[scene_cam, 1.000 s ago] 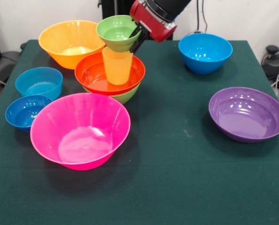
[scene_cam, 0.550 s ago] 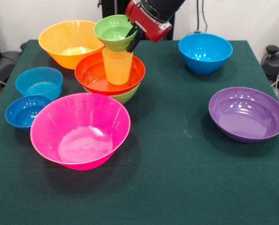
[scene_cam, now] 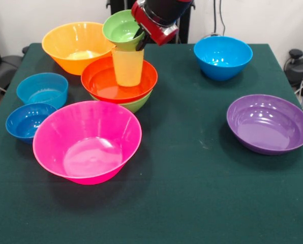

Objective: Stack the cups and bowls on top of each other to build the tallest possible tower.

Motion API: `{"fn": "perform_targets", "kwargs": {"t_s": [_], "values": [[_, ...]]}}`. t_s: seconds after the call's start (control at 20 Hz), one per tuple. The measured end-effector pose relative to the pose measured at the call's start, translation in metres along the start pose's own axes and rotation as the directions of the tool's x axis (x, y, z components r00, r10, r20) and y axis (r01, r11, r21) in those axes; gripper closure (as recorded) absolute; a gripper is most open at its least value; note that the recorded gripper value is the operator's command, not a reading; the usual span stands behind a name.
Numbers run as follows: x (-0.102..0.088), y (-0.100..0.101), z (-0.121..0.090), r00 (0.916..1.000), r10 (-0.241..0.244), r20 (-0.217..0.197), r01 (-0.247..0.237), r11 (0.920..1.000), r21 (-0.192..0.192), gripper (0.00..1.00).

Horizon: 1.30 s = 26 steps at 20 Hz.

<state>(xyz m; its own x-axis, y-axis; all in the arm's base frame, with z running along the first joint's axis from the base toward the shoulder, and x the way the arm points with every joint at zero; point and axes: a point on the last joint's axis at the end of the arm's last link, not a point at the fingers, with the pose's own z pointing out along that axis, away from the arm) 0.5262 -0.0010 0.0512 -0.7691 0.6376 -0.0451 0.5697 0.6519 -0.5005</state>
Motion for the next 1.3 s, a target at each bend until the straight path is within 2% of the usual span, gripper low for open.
{"fn": "perform_targets", "kwargs": {"t_s": [0.15,0.25,0.55,0.6,0.7,0.85,0.95,1.0,1.15,1.3], "values": [[0.002,-0.003,0.004,0.9989,0.003,-0.046,-0.003,0.9998,0.020,1.00],[0.004,-0.005,0.005,0.9981,-0.004,-0.062,0.006,0.9994,0.034,1.00],[0.013,-0.005,0.007,0.9969,-0.075,-0.025,0.077,0.9949,0.066,1.00],[0.016,-0.005,0.007,0.9947,-0.103,-0.008,0.103,0.9915,0.079,1.00],[0.017,-0.005,0.007,0.9935,-0.114,-0.001,0.114,0.9899,0.084,1.00],[0.021,-0.003,0.006,0.9842,-0.171,0.044,0.166,0.9805,0.106,1.00],[0.020,-0.002,0.006,0.9807,-0.186,0.060,0.179,0.9780,0.108,1.00],[0.019,0.000,0.005,0.9722,-0.214,0.095,0.204,0.9731,0.108,1.00],[0.014,0.003,0.003,0.9649,-0.230,0.126,0.218,0.9704,0.104,1.00],[0.009,0.005,0.001,0.9618,-0.235,0.141,0.222,0.9697,0.103,1.00]]}}
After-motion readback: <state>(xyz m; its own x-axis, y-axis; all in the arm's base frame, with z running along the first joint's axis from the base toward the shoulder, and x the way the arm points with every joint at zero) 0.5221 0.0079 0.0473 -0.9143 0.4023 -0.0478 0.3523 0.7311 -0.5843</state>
